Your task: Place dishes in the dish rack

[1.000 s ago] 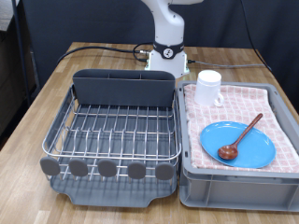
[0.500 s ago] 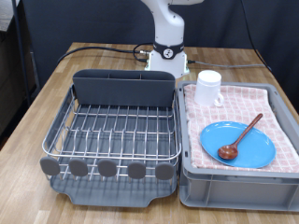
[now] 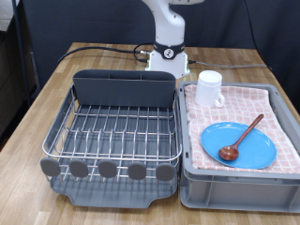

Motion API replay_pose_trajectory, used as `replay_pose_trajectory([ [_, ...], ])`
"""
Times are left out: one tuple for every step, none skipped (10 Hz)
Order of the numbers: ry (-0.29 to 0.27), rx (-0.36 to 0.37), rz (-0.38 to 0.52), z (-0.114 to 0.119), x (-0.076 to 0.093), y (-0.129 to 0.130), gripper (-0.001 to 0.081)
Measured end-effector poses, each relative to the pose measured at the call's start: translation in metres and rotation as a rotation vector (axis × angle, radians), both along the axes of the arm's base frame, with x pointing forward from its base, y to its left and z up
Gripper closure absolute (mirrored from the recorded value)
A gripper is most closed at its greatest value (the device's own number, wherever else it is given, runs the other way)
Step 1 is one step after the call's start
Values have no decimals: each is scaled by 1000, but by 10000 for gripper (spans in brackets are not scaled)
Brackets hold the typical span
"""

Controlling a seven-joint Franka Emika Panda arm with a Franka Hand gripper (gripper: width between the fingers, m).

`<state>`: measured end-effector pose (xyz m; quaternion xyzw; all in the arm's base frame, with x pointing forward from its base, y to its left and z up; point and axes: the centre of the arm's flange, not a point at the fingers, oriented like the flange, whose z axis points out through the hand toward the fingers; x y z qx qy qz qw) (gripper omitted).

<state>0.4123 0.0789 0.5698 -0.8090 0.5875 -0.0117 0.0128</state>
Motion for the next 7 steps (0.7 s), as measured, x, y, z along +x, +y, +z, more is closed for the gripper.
replay_pose_trajectory([
  [-11, 4, 17, -1, 1, 1, 4],
  [-22, 12, 36, -3, 3, 3, 4],
  [-34, 22, 45, -6, 6, 7, 4],
  [-44, 24, 55, -9, 8, 13, 4],
  [-54, 22, 58, -12, 11, 19, 4],
  [-62, 20, 58, -14, 13, 27, 4],
  [-65, 17, 54, -17, 16, 36, 4],
])
